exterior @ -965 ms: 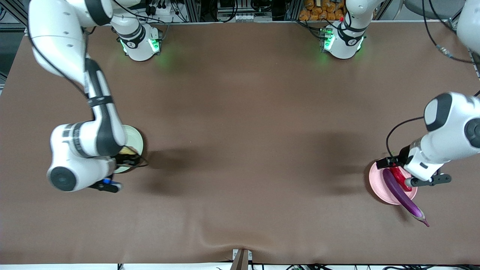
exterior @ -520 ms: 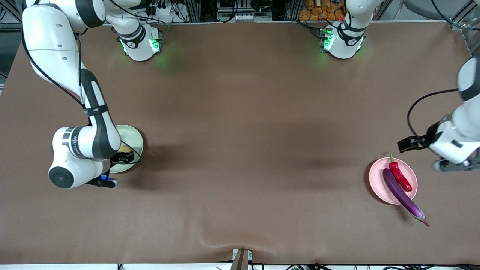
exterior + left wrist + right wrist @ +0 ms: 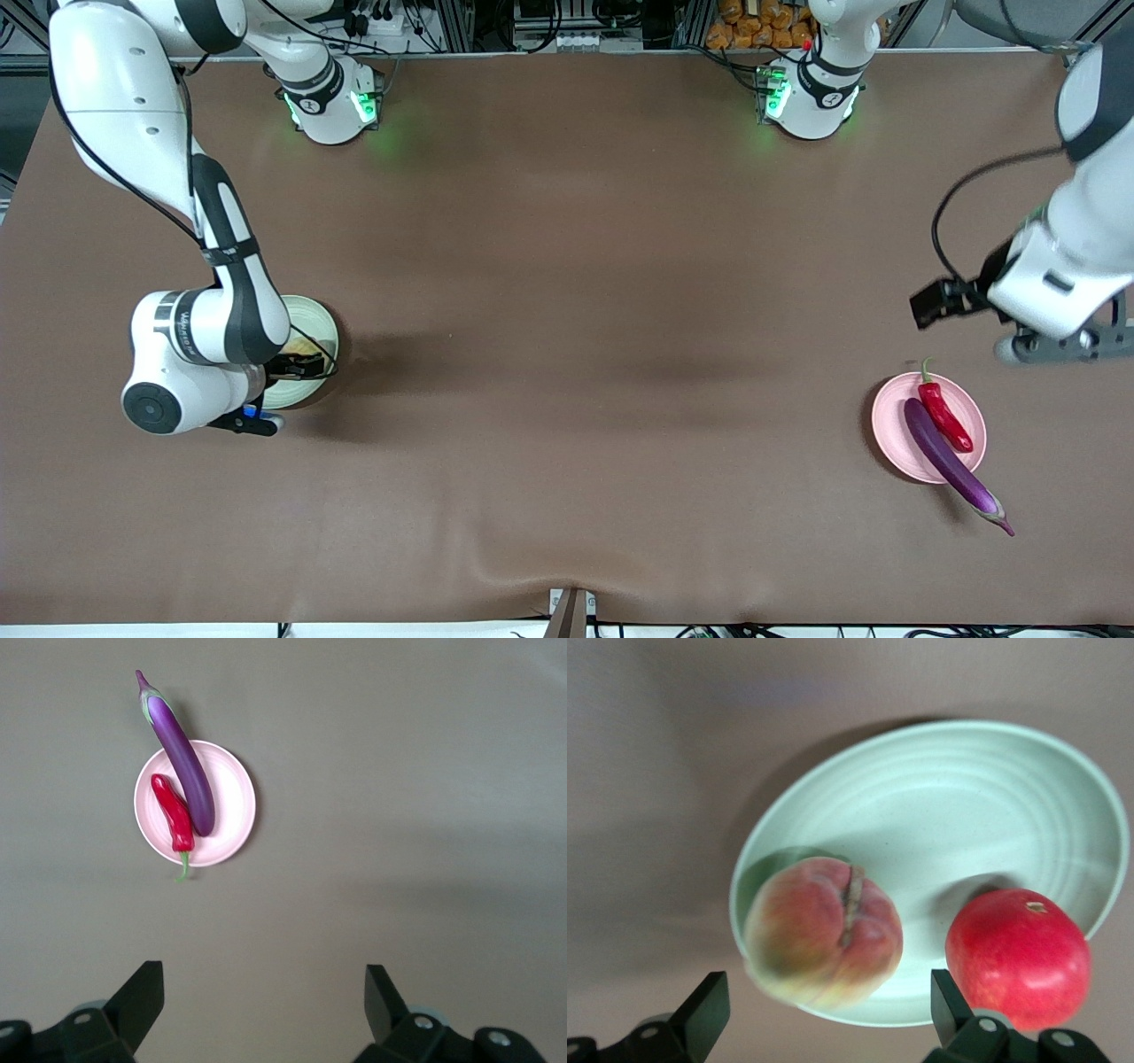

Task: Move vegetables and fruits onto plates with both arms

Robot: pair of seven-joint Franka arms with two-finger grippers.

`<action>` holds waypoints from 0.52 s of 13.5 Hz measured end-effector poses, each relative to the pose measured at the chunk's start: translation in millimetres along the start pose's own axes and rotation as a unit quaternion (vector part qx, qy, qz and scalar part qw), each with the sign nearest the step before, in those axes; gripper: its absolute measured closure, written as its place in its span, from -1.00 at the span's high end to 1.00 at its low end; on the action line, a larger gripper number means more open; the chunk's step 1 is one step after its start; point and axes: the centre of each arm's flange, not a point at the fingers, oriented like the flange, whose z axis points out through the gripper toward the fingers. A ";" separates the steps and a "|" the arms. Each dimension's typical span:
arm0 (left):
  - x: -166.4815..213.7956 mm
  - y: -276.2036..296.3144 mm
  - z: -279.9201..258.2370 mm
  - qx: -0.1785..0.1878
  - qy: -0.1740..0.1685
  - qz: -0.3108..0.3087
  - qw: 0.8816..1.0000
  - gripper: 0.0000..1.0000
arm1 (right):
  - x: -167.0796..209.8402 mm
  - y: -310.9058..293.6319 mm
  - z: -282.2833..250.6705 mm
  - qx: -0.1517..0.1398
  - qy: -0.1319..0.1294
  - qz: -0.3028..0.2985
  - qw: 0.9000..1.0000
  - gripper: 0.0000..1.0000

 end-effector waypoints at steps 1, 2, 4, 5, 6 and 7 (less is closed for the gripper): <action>-9.2 -7.0 -18.1 -0.002 0.007 -0.002 1.000 1.00 | -4.3 -2.7 -25.1 0.005 0.009 -0.003 1.000 1.00; -18.6 -14.1 -31.7 -0.001 0.008 -0.003 1.000 1.00 | -9.2 -5.8 -56.3 0.013 0.023 -0.005 1.000 1.00; -40.1 -14.4 -46.7 0.002 0.001 -0.003 1.000 1.00 | -23.2 -10.2 -116.3 0.031 0.051 -0.012 0.998 1.00; -52.6 -9.3 -50.1 0.005 -0.002 0.002 1.000 1.00 | -30.9 -11.3 -142.5 0.037 0.063 -0.015 0.997 1.00; -64.3 -6.3 -50.2 0.009 -0.006 0.003 1.000 1.00 | -38.1 -12.0 -164.0 0.042 0.074 -0.018 0.996 1.00; -74.2 -7.2 -47.6 0.013 -0.011 0.003 1.000 1.00 | -43.6 -12.7 -179.7 0.046 0.085 -0.021 0.995 1.00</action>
